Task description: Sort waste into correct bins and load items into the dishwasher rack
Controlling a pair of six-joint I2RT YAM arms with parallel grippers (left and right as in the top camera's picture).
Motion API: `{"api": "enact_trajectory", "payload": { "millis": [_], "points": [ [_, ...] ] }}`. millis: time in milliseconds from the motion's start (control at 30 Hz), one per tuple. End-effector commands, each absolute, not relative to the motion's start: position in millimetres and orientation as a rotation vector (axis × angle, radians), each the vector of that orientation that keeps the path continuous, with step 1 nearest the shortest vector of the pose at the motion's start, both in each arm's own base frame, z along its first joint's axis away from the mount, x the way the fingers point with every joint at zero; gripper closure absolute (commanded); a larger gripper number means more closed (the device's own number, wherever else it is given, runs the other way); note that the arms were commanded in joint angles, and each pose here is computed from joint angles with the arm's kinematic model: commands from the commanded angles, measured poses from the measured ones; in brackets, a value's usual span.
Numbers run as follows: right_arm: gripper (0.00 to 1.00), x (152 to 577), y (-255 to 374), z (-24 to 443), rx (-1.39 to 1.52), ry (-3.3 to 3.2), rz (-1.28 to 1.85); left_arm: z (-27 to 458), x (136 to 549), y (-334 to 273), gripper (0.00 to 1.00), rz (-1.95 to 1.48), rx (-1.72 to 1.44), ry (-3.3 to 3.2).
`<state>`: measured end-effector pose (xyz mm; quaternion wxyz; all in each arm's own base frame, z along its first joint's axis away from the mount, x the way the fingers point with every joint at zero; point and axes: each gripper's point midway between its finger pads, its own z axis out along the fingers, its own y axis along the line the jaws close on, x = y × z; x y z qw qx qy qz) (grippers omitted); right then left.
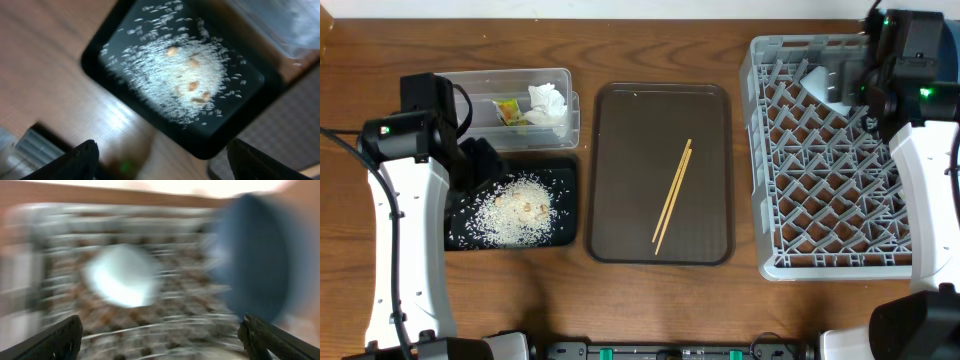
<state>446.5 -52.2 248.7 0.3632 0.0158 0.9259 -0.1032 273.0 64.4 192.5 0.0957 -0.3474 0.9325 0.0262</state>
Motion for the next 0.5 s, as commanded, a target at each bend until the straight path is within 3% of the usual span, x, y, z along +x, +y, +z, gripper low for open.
{"api": "enact_trajectory", "payload": {
  "millis": [0,467],
  "points": [
    [0.01,442,33,249,-0.095,2.379,0.350,193,285,41,0.15,-0.072,-0.844,2.814],
    [0.01,373,73,209,-0.087,2.692,0.542,191,292,-64,0.14,-0.158,-0.115,2.917]
  ]
}}
